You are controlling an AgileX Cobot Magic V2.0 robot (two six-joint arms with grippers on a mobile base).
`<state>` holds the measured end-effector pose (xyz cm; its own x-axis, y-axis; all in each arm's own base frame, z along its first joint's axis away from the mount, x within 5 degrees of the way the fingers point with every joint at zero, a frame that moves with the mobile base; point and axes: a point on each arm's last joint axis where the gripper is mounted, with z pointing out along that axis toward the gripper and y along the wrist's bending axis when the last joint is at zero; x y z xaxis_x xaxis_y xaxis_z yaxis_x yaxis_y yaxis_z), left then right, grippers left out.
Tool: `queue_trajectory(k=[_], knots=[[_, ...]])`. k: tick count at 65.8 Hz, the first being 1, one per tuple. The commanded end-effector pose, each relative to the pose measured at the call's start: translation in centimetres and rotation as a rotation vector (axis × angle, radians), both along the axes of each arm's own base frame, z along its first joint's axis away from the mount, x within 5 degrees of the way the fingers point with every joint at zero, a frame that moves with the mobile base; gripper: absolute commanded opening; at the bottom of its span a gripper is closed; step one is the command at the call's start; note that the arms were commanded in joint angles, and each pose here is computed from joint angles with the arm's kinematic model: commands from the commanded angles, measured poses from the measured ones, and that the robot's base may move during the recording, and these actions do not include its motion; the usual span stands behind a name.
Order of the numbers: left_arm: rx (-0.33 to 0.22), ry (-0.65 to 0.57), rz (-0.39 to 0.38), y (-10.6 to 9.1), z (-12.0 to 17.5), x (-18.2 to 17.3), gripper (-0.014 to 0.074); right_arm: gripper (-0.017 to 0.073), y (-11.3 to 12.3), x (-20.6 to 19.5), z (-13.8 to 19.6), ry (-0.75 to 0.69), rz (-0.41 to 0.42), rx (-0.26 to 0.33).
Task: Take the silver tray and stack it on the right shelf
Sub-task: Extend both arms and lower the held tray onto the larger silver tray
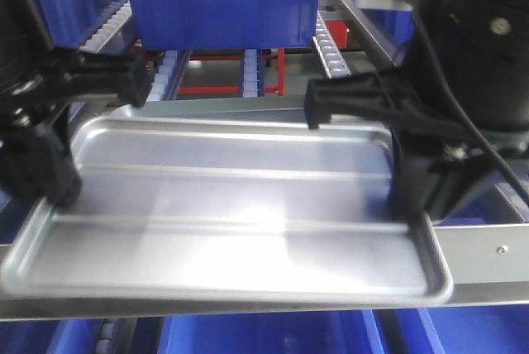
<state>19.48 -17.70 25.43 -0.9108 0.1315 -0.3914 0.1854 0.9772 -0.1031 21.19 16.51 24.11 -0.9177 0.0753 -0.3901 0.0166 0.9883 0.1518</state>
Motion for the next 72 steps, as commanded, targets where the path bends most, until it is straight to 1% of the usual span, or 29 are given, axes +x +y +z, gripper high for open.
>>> queue_trajectory(k=[1,8,10,20,25,35,50,72], knots=[[-0.143,-0.093,-0.045,-1.4,2.1,1.9,-0.01,0.0059,1.2,2.7,3.2,-0.175,0.05,0.117],[-0.16,-0.114,-0.037,-1.7,2.2,4.1,-0.01,0.0059,1.0,5.4,4.1,-0.218,0.016,0.13],[-0.158,-0.118,-0.035,-1.7,2.0,4.7,-0.01,0.0059,0.9,5.9,4.2,-0.225,0.01,0.133],[-0.181,-0.152,0.009,-2.0,1.7,7.6,-0.01,0.0059,1.0,9.0,4.7,-0.262,-0.008,0.126],[-0.179,-0.154,0.026,-2.2,1.3,8.9,-0.01,0.0059,1.1,10.3,4.6,-0.265,-0.015,0.12],[-0.152,-0.15,0.041,-2.3,0.4,10.6,-0.01,0.0059,1.6,11.8,3.3,-0.259,-0.022,0.117],[-0.121,-0.146,0.033,-2.5,-0.4,11.4,-0.01,0.0059,1.8,12.6,2.6,-0.26,-0.025,0.119],[-0.112,-0.145,0.03,-2.5,-0.6,11.5,-0.01,0.0059,1.7,12.7,2.3,-0.249,-0.028,0.111]])
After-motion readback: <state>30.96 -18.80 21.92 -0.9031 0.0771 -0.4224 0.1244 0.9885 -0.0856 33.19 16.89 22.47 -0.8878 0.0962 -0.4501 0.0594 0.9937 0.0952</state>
